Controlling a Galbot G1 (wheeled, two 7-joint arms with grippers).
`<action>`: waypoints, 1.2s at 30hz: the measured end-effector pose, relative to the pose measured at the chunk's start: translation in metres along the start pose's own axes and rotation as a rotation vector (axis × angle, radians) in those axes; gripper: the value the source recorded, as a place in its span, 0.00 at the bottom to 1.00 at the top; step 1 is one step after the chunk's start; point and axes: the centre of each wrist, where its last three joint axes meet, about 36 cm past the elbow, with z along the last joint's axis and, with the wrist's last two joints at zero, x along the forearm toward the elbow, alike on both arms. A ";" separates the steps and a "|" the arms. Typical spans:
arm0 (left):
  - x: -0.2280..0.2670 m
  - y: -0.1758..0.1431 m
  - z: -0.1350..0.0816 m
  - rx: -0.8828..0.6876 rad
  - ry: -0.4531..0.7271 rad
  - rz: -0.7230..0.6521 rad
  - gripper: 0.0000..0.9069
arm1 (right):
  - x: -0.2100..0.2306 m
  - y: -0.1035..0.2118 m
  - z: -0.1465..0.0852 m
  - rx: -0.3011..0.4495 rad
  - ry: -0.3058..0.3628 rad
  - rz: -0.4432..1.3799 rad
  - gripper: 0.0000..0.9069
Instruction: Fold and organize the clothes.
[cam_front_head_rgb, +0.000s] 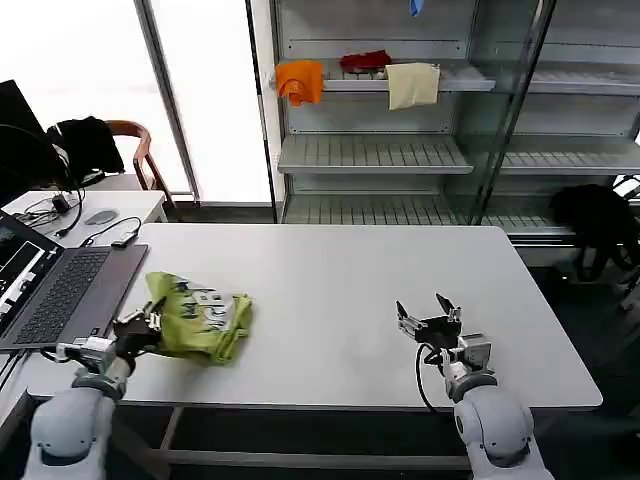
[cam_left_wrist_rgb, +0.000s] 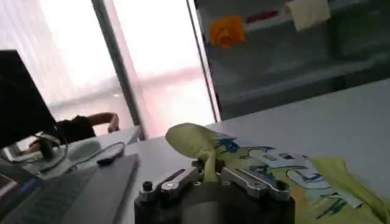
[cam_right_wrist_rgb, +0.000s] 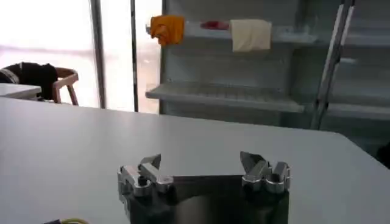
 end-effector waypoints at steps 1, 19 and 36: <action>0.001 0.010 -0.003 -0.036 0.001 -0.010 0.01 | -0.001 0.000 0.001 -0.002 0.000 -0.001 1.00; 0.010 0.089 -0.071 -0.514 0.012 -0.085 0.02 | -0.003 -0.008 0.017 -0.019 0.015 0.008 1.00; 0.014 -0.064 -0.041 -0.663 0.002 0.054 0.14 | -0.004 -0.018 0.030 -0.021 0.032 0.029 1.00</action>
